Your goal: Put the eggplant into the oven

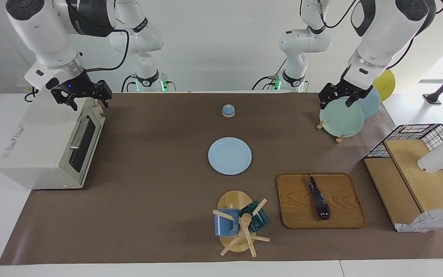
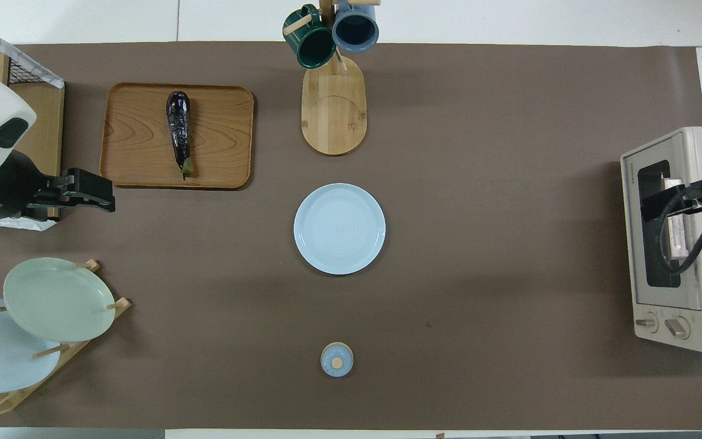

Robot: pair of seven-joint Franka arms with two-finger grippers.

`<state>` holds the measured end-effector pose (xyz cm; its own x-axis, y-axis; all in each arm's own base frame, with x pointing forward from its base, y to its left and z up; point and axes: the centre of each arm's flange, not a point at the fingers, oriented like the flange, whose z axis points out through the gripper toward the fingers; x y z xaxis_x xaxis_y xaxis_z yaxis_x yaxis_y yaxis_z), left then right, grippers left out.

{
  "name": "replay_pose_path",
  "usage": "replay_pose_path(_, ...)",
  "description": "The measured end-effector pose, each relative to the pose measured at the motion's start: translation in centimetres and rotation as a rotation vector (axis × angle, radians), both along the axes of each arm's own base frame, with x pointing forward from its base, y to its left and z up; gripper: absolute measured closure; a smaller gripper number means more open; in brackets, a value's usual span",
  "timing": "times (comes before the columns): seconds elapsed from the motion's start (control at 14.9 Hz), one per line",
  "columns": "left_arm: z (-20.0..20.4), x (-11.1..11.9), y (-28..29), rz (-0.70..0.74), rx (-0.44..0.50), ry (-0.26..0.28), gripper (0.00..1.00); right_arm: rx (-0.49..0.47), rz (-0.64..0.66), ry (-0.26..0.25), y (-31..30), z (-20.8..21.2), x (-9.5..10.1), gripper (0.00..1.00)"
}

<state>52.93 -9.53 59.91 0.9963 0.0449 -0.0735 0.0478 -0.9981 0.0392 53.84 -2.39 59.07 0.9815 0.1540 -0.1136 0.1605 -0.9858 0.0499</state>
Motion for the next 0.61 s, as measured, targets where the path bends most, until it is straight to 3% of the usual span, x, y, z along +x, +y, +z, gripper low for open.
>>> replay_pose_path(0.54, 0.04, 0.13, 0.38, -0.017, -0.002, -0.006, 0.00, 0.000, 0.004, -0.006, -0.14, 0.07, 0.05, 0.00)
replay_pose_path(0.61, 0.04, 0.13, 0.39, -0.017, -0.002, -0.007, 0.00, 0.001, 0.013, -0.013, -0.21, 0.11, 0.14, 0.08)
